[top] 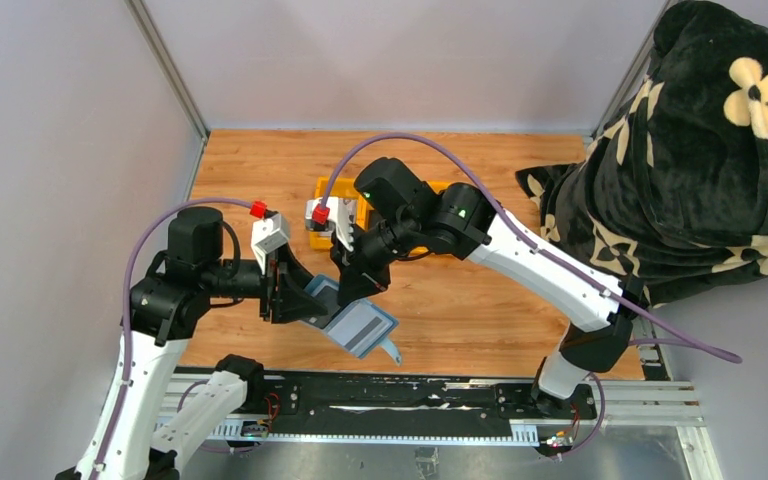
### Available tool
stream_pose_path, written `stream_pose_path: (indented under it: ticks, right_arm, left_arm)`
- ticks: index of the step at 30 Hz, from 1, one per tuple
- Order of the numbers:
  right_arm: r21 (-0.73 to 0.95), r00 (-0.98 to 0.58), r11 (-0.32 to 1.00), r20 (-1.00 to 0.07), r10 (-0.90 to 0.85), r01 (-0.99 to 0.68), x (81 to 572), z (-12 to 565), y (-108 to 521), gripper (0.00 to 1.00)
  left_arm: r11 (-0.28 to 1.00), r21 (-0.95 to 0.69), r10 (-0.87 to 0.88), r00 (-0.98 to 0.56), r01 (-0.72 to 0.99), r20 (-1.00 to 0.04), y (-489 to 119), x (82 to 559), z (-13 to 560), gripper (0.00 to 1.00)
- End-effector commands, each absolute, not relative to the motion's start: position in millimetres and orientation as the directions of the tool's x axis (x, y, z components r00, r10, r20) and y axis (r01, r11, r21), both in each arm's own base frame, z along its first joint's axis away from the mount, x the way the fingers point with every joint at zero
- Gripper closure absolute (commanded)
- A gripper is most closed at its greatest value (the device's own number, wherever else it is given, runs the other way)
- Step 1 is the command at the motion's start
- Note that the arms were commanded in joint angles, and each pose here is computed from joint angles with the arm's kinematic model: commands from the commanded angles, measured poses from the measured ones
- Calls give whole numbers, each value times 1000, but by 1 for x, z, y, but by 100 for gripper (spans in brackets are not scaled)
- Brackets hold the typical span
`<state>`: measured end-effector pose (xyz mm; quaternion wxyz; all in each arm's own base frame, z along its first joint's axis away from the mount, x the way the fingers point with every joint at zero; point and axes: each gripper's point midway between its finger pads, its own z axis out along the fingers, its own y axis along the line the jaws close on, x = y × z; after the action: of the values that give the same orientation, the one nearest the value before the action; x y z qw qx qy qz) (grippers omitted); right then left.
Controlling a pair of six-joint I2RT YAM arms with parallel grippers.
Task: Take the credit cards out of the card holder
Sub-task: Remove the credit card from the card holder.
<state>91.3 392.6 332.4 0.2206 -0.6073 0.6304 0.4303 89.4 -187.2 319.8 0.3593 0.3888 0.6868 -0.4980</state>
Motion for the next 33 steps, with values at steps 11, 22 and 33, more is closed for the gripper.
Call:
stream_pose_path:
  ticks: [11, 22, 33]
  right_arm:
    - [287, -160, -208, -866, -474, -935, 78, 370, 399, 68]
    - [438, -408, -253, -898, -164, -863, 77, 370, 367, 47]
    - [443, -401, -136, -881, -251, -886, 89, 358, 365, 100]
  left_arm:
    - [159, -357, 219, -386, 920, -896, -185, 79, 313, 100]
    - [210, -308, 167, -345, 928, -924, -186, 89, 351, 100]
    - [266, -396, -39, -401, 879, -915, -191, 94, 369, 62]
